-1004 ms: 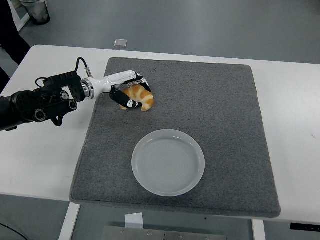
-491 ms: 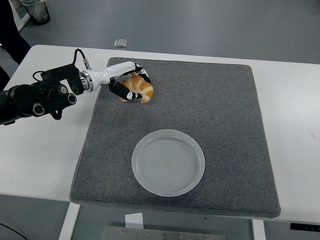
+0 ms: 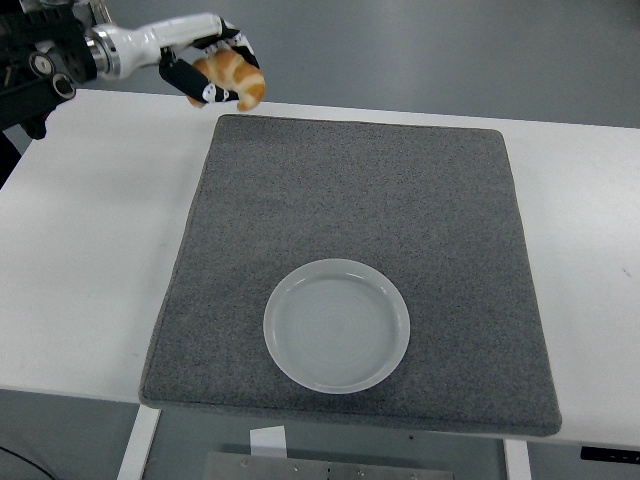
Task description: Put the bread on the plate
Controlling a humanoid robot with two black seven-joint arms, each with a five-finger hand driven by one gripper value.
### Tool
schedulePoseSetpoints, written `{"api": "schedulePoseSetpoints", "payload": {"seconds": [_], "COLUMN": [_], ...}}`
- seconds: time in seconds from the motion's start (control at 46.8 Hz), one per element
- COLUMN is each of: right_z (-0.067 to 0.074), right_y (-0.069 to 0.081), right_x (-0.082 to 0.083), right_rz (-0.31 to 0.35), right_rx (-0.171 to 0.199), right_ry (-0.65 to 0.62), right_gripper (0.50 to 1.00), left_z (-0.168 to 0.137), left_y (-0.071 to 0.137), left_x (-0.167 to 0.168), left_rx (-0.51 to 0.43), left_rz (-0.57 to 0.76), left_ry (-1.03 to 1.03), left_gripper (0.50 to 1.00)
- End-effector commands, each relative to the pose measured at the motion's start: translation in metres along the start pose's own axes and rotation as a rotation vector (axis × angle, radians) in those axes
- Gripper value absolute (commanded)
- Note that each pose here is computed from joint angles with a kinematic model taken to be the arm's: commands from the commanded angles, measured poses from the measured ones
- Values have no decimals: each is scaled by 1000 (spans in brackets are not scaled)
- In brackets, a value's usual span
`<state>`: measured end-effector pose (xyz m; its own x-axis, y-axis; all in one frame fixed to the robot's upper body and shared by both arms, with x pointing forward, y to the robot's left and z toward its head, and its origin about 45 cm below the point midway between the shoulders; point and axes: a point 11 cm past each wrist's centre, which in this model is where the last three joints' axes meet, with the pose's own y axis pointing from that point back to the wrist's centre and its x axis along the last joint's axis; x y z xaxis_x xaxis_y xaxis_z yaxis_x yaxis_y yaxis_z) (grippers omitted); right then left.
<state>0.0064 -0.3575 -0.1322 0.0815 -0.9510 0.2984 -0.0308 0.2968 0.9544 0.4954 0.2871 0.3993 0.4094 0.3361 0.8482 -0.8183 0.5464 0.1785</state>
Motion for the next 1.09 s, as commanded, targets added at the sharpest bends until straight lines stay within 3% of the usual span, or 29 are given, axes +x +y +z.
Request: {"api": "schedulePoseSetpoints", "payload": {"seconds": [0.0, 0.235, 0.385, 0.598, 0.876, 1.068], "right_z": [0, 0, 0, 0, 0, 0], "right_y": [0, 0, 0, 0, 0, 0], "right_x": [0, 0, 0, 0, 0, 0], "right_rz": [0, 1, 1, 1, 1, 0], "right_rx": [0, 0, 0, 0, 0, 0], "right_ry": [0, 0, 0, 0, 0, 0], "right_gripper": [952, 952, 952, 952, 952, 952], "left_z": [25, 95, 140, 187, 204, 177], "left_y": [1, -11, -24, -21, -10, -11], "left_x": [30, 57, 29, -32, -91, -139], "left_rx": [-36, -160, -248, -379, -472, -466], "left_rz": [15, 21, -44, -134, -192, -229], "left_ry": [-31, -104, -128, -132, -76, -139], "left_gripper": [500, 500, 500, 500, 500, 500]}}
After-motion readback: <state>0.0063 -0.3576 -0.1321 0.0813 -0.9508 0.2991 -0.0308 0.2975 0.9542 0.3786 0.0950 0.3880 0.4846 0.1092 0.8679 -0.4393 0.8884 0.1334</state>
